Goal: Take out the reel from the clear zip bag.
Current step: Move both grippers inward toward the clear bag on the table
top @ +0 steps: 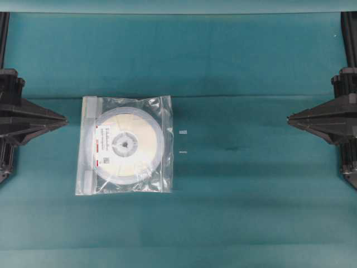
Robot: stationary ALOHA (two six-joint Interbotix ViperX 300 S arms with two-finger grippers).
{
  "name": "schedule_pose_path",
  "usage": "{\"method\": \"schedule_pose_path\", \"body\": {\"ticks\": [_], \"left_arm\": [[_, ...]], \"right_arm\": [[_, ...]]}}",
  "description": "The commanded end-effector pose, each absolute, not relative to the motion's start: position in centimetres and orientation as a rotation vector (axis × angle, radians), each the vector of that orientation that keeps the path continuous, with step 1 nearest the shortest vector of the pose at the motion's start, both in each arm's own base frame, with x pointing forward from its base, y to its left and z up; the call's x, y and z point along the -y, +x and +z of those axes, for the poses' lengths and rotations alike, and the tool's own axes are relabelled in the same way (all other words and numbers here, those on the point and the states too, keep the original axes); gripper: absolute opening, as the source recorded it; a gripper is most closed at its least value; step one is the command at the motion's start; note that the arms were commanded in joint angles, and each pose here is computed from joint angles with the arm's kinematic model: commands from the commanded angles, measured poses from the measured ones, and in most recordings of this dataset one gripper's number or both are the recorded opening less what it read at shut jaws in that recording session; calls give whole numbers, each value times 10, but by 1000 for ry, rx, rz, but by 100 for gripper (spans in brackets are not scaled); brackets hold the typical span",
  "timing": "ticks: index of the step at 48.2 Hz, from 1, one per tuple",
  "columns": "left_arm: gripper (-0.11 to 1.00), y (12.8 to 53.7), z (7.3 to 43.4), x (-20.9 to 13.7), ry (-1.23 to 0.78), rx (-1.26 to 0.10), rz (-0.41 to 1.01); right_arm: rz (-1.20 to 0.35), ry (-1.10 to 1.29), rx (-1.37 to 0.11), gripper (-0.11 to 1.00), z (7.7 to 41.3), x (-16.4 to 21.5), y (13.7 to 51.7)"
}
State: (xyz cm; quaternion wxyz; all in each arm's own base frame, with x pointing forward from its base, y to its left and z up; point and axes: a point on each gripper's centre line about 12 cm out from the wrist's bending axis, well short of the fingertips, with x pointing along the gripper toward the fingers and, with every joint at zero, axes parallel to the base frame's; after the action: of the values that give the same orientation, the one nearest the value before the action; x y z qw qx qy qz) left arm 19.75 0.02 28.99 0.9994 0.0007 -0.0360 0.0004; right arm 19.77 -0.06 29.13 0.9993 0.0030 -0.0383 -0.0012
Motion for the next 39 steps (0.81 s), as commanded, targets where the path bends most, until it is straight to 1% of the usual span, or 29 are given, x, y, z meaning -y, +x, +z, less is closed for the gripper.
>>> {"method": "schedule_pose_path", "body": {"ticks": [1, 3, 7, 9, 19, 24, 33, 39], "left_arm": [[14, 204, 291, 1, -28, 32, -6], [12, 205, 291, 1, -54, 15, -7], [1, 206, 295, 2, -118, 0, -8], [-1, 206, 298, 1, -158, -2, -8], [-1, 208, 303, 3, -299, -14, -12], [-1, 210, 300, 3, -386, -29, -10], [-1, 212, 292, 1, -580, -52, 11], [-1, 216, 282, -6, -739, -86, 65]], "right_arm": [[-22, 13, 89, 8, 299, 4, 202], [-38, 44, 77, 9, 298, 7, 203], [-63, 127, 48, 0, 298, 12, 208], [-73, 164, 30, 0, 297, 14, 210], [-117, 327, -71, 0, 291, 22, 225], [-151, 409, -120, 0, 280, 27, 237], [-227, 529, -199, 0, 260, 42, 260], [-264, 612, -241, 0, 251, 48, 280]]}}
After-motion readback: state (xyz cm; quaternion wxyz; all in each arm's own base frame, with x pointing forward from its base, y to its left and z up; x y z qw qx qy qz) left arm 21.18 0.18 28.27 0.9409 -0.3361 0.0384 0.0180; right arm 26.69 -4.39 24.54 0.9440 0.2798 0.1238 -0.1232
